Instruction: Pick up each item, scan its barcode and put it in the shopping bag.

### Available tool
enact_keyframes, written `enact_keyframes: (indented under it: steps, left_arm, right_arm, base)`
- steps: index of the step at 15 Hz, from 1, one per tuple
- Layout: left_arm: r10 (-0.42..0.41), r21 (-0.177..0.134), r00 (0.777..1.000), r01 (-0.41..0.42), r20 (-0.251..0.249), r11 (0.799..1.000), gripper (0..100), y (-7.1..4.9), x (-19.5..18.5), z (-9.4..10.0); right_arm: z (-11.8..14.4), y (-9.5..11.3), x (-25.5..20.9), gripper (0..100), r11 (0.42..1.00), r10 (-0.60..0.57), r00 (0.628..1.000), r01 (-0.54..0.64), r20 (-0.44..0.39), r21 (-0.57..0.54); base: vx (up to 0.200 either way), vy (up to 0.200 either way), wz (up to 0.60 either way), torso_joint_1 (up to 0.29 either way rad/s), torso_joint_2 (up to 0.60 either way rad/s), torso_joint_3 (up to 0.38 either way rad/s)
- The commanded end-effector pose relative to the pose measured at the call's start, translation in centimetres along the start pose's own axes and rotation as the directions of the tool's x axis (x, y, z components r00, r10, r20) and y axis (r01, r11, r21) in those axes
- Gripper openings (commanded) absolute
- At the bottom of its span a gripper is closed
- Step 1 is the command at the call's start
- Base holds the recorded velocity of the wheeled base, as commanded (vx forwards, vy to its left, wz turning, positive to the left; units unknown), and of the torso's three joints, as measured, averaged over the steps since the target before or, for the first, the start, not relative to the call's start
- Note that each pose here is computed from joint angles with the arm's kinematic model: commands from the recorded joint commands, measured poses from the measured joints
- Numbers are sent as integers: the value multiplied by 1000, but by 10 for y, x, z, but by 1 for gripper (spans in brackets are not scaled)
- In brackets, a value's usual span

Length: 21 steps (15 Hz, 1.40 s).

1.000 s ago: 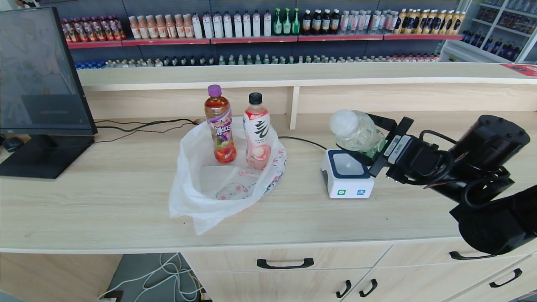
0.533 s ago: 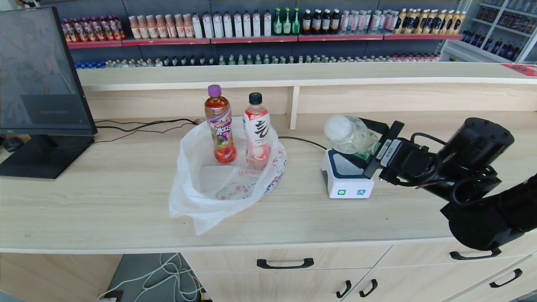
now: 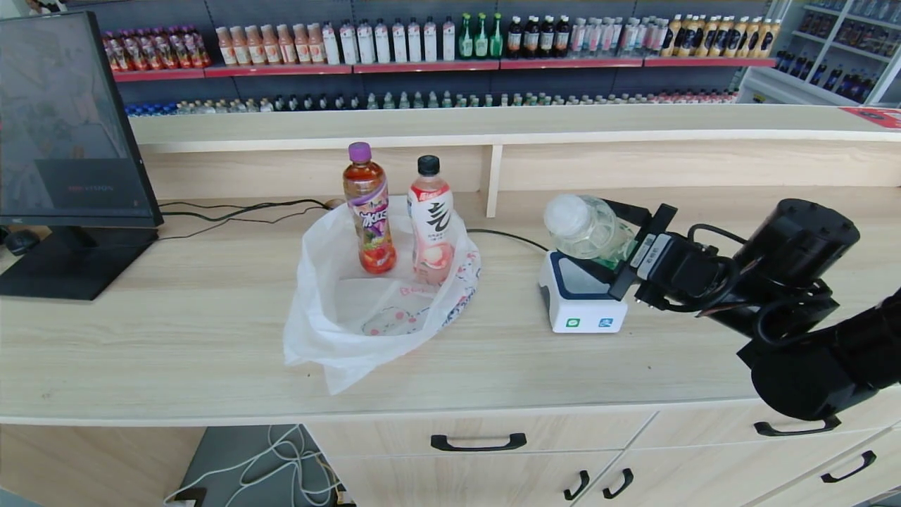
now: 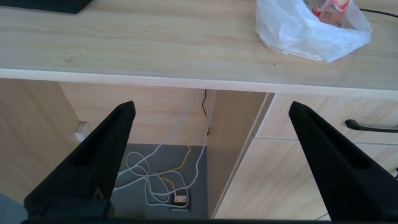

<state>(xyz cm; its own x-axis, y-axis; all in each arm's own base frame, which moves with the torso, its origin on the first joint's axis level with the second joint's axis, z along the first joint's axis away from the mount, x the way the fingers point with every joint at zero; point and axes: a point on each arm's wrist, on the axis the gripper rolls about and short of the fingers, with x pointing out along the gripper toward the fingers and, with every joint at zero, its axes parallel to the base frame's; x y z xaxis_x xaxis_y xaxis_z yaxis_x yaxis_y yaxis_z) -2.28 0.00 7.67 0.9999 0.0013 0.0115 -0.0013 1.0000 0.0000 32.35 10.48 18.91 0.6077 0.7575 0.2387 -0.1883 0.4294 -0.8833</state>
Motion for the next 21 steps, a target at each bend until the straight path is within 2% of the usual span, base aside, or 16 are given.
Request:
enact_keyframes:
  steps: [1, 6, 8, 10, 12, 13, 16, 18, 20, 21]
  left_arm:
    - [2, 0, 1000, -2, 1, 1000, 100, 0, 0, 0]
    - [2, -5, 1000, -2, -7, 1000, 100, 0, 0, -1]
    - [2, -5, 1000, -2, -7, 1000, 100, 0, 0, -1]
    - [2, -5, 1000, -2, -8, 1000, 100, 0, 0, -1]
    - [2, -5, 1000, -2, -8, 1000, 100, 0, 0, -1]
    - [2, -5, 1000, -2, -8, 1000, 100, 0, 0, -1]
    - [2, -5, 1000, -2, -8, 1000, 100, 0, 0, -1]
    - [0, -5, 1000, 0, -8, 1000, 100, 0, 0, -1]
    - [0, -3, 1000, 0, -8, 1000, 100, 0, 0, -1]
    - [2, -5, 1000, -2, -8, 1000, 100, 0, 0, -1]
  right_arm:
    - [5, -4, 0, 0, 1000, -11, 1000, 11, 10, 7]
    - [36, -7, -2, 0, 990, -59, 998, 57, 10, 127]
    - [49, -15, 0, 0, 972, -104, 994, 97, 21, 215]
    - [59, -22, -3, 0, 943, -160, 987, 156, -9, 294]
    - [79, -25, -3, 0, 919, -178, 984, 162, 12, 359]
    - [96, -27, -4, 0, 880, -184, 983, 153, 26, 449]
    - [107, -37, -8, 0, 779, -232, 972, 175, 19, 602]
    - [119, -44, -27, 0, 686, -267, 963, 163, 37, 710]
    - [117, -44, -46, 0, 652, -277, 961, 197, -12, 732]
    - [115, -37, -62, 0, 616, -279, 958, 236, -72, 752]
  base:
    - [0, 0, 0, 0, 0, 0]
    - [0, 0, 0, 0, 0, 0]
    - [0, 0, 0, 0, 0, 0]
    - [0, 0, 0, 0, 0, 0]
    - [0, 0, 0, 0, 0, 0]
    - [0, 0, 0, 0, 0, 0]
    - [0, 0, 0, 0, 0, 0]
    - [-100, 0, 0, 1, 1, -1]
    - [0, 0, 0, 0, 0, 0]
    - [0, 0, 0, 0, 0, 0]
